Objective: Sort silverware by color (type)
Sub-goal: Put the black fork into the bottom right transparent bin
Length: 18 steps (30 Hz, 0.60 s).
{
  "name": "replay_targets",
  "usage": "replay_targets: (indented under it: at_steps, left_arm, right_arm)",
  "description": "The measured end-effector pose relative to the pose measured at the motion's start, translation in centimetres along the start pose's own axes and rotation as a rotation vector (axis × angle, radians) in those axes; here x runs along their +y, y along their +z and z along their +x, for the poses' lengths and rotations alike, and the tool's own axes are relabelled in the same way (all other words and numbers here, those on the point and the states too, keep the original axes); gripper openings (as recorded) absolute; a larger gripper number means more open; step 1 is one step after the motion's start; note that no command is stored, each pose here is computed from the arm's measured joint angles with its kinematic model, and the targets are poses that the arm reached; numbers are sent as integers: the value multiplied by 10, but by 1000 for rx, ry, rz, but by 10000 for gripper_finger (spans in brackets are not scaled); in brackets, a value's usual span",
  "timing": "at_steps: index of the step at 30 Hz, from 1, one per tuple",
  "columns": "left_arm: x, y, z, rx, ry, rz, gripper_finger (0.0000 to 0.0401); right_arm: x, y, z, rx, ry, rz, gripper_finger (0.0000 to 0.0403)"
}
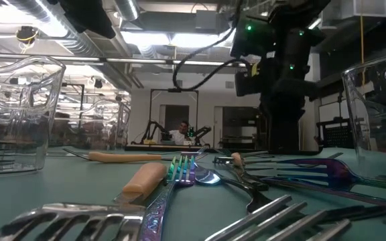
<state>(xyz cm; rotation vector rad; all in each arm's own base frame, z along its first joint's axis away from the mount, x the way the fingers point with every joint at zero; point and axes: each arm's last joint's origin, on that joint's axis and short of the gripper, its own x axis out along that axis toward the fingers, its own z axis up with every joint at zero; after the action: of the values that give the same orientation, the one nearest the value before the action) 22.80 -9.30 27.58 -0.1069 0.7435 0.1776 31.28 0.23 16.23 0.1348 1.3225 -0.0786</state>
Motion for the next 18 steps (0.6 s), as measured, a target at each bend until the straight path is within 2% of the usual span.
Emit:
replay_targets:
  at_steps: [10,18]
  left_arm:
    - [0,0,0,0,0,0,114]
    - [0,0,0,0,0,1,114]
  right_arm:
    - [-1,-1,21,63,-11,1,96]
    - [-1,-1,25,75,-12,1,96]
